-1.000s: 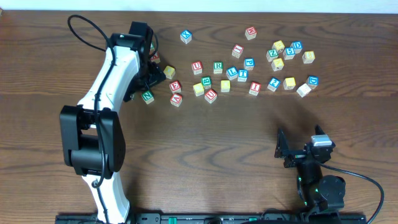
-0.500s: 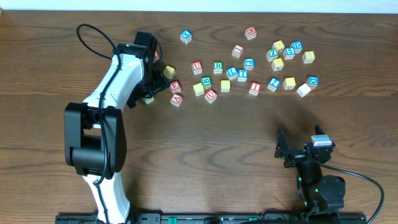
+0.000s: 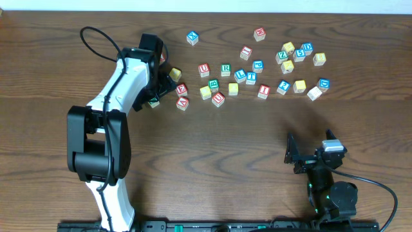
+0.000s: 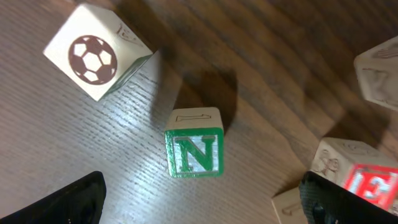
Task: Spell out NEURIPS
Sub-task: 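Lower the left gripper and grasp the green N block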
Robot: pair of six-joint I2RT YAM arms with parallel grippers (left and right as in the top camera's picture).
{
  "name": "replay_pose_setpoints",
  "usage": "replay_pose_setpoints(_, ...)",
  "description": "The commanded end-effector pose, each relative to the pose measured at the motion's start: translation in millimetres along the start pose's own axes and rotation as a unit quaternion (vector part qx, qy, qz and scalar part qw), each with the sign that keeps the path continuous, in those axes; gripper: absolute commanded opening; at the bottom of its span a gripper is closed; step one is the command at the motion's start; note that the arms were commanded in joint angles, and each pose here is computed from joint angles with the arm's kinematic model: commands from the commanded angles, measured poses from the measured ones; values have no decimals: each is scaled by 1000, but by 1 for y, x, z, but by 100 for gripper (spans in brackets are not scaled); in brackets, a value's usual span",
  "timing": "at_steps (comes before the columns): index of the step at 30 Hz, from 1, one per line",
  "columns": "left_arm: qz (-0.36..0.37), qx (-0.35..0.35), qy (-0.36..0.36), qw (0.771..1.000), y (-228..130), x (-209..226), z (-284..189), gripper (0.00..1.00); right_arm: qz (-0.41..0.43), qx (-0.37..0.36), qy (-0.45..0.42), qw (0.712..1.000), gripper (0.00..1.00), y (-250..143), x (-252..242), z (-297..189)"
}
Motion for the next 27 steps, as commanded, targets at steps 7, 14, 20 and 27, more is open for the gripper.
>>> replay_pose_setpoints(7, -3, 8, 6, 1000, -7, 3, 13, 98, 4, 1, 3, 1000, 99, -1, 1, 0)
replay_pose_setpoints(14, -4, -4, 1, 1000, -3, 1, 14, 98, 4, 1, 4, 1000, 99, -1, 1, 0)
replay_pose_setpoints(20, -4, -13, -4, 1000, 1, -1, 14, 98, 4, 1, 3, 1000, 99, -1, 1, 0)
replay_pose_setpoints(27, -4, -10, -2, 1000, -1, -1, 15, 98, 4, 1, 4, 1000, 99, -1, 1, 0)
Point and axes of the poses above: each gripper's point midway between its finger pads, its own z axis out along the fingers, its own x axis along the line the jaws close on, y = z × x, the point moved 5 cm from there along -z, back along the fingers, and after that the axes turned 11 degrees about z, right-handed, at the moved point
